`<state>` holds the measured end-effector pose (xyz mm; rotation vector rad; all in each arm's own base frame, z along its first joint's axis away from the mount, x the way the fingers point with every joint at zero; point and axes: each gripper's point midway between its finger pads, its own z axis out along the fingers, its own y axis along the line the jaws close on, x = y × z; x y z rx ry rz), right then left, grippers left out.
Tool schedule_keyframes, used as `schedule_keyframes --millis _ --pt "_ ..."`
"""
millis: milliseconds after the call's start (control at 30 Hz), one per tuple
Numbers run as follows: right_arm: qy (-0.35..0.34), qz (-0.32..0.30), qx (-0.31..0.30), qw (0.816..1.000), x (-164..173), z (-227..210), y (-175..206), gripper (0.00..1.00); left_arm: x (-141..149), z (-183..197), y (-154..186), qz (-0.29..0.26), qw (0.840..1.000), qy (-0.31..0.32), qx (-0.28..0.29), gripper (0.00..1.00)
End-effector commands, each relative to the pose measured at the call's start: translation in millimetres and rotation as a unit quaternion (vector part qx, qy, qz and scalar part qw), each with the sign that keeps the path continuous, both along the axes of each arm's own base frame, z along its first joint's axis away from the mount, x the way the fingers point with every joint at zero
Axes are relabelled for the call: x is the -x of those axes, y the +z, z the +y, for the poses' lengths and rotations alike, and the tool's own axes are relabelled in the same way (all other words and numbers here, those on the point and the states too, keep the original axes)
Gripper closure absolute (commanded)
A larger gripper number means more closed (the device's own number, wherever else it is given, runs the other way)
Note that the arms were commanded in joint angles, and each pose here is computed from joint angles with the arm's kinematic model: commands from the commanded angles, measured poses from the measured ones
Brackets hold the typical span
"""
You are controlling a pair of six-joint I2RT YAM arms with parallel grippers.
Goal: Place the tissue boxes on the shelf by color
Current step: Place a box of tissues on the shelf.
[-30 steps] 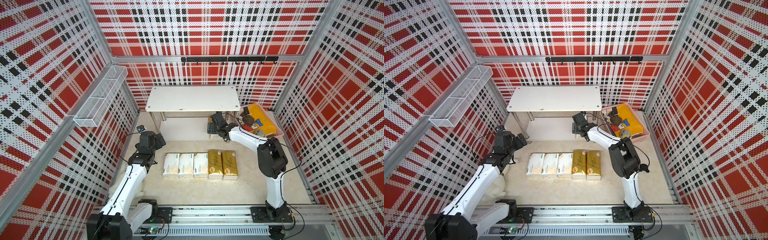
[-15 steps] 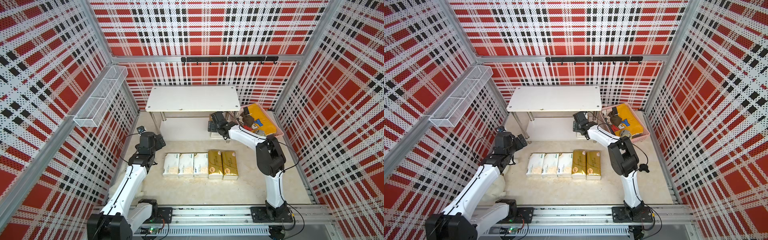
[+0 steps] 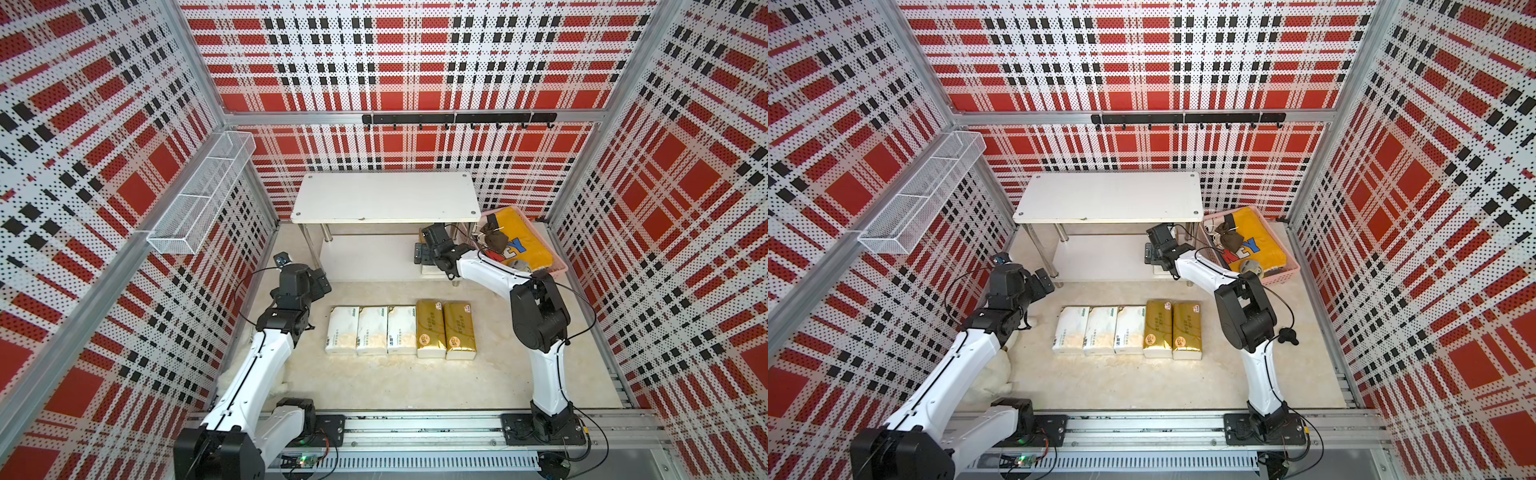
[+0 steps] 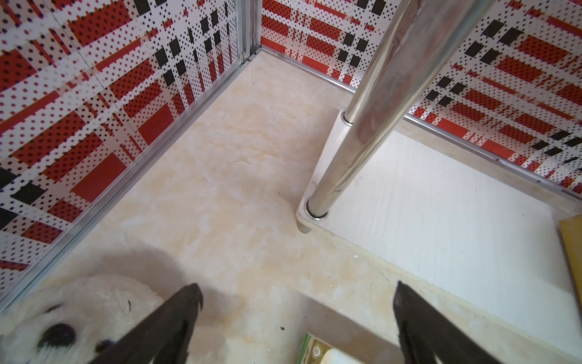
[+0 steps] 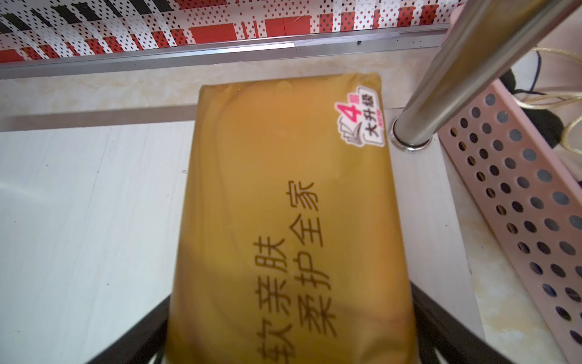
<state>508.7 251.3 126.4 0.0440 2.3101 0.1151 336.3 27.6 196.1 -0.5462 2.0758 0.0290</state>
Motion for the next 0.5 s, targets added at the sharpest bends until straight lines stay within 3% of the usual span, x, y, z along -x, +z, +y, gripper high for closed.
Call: schedule_keyframes --millis 0,467 --pt "0.007 -0.015 -0.003 1.000 2.0 -2.4 20.6 0.00 3.3 2.0 0.7 -0.004 1.000 0.002 0.001 0.01" --pt "0.007 -0.031 0.001 0.999 29.8 -4.1 54.7 0.00 0.9 -0.3 7.7 -0.012 1.000 -0.004 0.005 0.01"
